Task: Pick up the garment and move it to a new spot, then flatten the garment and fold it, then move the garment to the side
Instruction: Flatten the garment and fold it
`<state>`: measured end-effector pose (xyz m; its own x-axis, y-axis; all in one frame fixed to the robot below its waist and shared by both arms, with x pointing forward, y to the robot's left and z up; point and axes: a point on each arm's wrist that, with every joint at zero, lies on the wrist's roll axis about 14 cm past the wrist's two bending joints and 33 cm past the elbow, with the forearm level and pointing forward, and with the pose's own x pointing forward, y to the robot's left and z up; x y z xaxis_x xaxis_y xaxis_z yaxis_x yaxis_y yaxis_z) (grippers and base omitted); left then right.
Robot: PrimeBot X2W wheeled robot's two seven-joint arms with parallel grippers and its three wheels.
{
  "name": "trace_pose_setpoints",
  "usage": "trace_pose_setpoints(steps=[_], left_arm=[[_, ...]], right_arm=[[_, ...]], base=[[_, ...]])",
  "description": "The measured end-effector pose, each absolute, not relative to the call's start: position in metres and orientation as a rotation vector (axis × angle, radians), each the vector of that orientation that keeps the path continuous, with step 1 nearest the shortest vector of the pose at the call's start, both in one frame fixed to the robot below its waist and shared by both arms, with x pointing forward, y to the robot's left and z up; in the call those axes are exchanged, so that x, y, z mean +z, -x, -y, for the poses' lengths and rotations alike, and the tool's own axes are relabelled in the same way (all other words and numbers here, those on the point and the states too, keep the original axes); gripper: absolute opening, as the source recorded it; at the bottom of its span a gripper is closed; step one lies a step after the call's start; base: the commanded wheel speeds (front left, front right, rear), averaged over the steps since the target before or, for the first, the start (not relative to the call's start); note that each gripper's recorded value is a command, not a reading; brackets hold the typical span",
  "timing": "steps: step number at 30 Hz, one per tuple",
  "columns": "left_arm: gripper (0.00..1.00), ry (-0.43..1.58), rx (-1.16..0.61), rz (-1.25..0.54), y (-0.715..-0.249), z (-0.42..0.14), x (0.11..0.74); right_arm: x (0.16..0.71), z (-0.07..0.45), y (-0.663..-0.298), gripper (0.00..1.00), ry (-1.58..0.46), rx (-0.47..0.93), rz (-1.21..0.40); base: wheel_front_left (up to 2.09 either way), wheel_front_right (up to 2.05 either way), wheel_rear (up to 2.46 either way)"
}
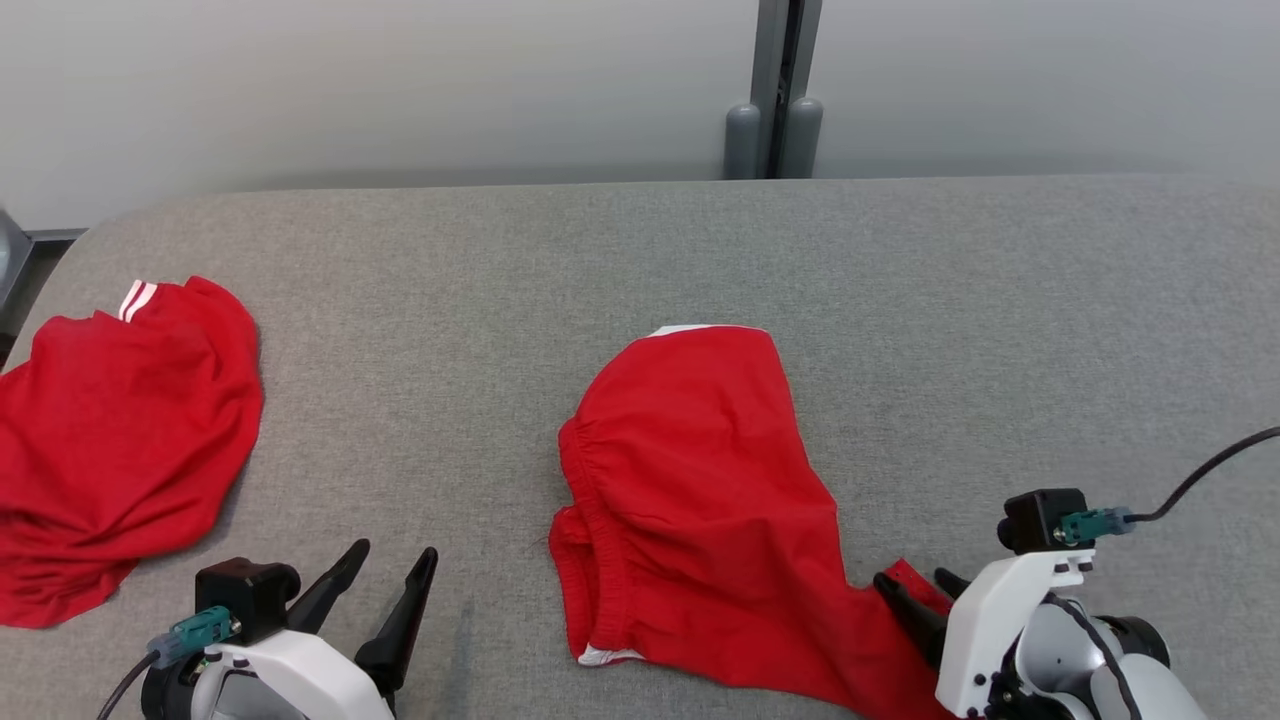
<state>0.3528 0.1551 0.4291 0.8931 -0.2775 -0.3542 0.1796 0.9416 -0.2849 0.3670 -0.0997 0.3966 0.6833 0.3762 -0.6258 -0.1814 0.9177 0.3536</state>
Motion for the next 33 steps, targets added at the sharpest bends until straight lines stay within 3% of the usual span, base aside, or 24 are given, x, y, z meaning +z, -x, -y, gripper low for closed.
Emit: trace_pose_setpoints(steps=[1,2,3,4,8,15,33], left_arm=[[1.0,0.251,-0.238,-0.404,-0.352,-0.156,0.428],[1.0,0.252,-0.235,-0.405,-0.352,-0.157,0.428],[1.0,0.253,-0.234,-0.407,-0.352,-0.158,0.427],[1.0,0.255,-0.229,-0.408,-0.351,-0.159,0.426],[1.0,0.257,-0.214,-0.412,-0.35,-0.163,0.425],[1.0,0.257,-0.221,-0.411,-0.352,-0.161,0.425],[1.0,0.244,-0.23,-0.454,-0.367,-0.168,0.411]], right_arm=[[0.393,0.096,-0.367,1.0,-0.273,0.327,-0.772],[0.389,0.092,-0.365,0.51,-0.273,0.337,-0.79],[0.385,0.089,-0.364,0.21,-0.27,0.345,-0.806],[0.382,0.086,-0.363,0.0,-0.266,0.353,-0.815],[0.381,0.081,-0.367,0.0,-0.257,0.367,-0.809],[0.406,0.091,-0.4,0.0,-0.293,0.324,-0.66],[0.412,0.164,-0.487,0.0,-0.406,0.05,-0.488]], base=[[0.0,0.0,0.0],[0.0,0.0,0.0],[0.0,0.0,0.0],[0.0,0.0,0.0],[0.0,0.0,0.0],[0.0,0.0,0.0],[0.0,0.0,0.0]])
